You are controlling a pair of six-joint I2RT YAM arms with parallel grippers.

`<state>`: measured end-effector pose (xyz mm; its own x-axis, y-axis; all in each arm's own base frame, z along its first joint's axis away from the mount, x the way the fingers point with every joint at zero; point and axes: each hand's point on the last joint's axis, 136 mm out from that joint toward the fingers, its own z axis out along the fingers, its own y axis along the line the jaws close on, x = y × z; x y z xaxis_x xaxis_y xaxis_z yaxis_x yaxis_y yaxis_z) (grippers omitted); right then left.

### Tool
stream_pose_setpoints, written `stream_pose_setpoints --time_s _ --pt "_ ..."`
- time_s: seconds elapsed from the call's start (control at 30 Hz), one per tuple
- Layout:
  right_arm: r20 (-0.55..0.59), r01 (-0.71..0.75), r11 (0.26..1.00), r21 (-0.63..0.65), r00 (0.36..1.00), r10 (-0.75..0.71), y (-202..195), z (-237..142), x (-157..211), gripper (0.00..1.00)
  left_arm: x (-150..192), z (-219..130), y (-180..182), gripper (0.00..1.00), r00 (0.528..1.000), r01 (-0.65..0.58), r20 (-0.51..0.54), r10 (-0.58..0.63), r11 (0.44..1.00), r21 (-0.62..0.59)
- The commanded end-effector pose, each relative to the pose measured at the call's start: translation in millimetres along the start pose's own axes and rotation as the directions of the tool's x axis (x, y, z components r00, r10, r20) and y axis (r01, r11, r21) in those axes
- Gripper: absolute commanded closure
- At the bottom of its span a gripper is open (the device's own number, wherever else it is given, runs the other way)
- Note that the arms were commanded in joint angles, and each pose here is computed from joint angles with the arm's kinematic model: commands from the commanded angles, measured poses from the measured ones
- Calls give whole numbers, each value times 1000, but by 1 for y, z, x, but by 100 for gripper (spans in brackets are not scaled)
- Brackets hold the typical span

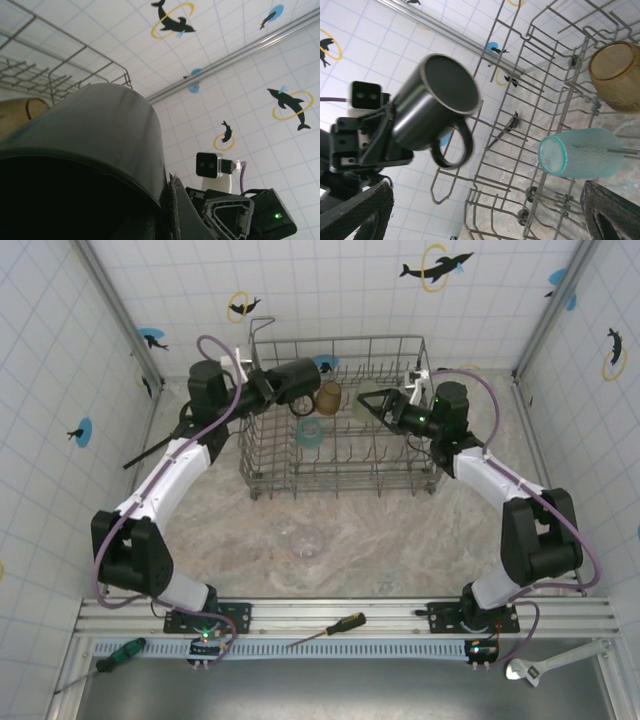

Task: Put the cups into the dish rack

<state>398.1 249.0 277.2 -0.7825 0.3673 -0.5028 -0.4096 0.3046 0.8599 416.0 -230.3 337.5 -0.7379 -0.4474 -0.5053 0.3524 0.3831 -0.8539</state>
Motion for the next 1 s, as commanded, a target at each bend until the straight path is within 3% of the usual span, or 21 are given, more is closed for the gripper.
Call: stream_pose_setpoints --time_s 0.0,0.97 --pt "4 -2 998 -60 1000 3 7 5 2 0 -18 5 -42 100 996 -79 58 73 990 117" --pt "24 -195 953 -234 978 206 -3 36 -16 0 8 53 -49 100 992 109 -89 -89 961 256"
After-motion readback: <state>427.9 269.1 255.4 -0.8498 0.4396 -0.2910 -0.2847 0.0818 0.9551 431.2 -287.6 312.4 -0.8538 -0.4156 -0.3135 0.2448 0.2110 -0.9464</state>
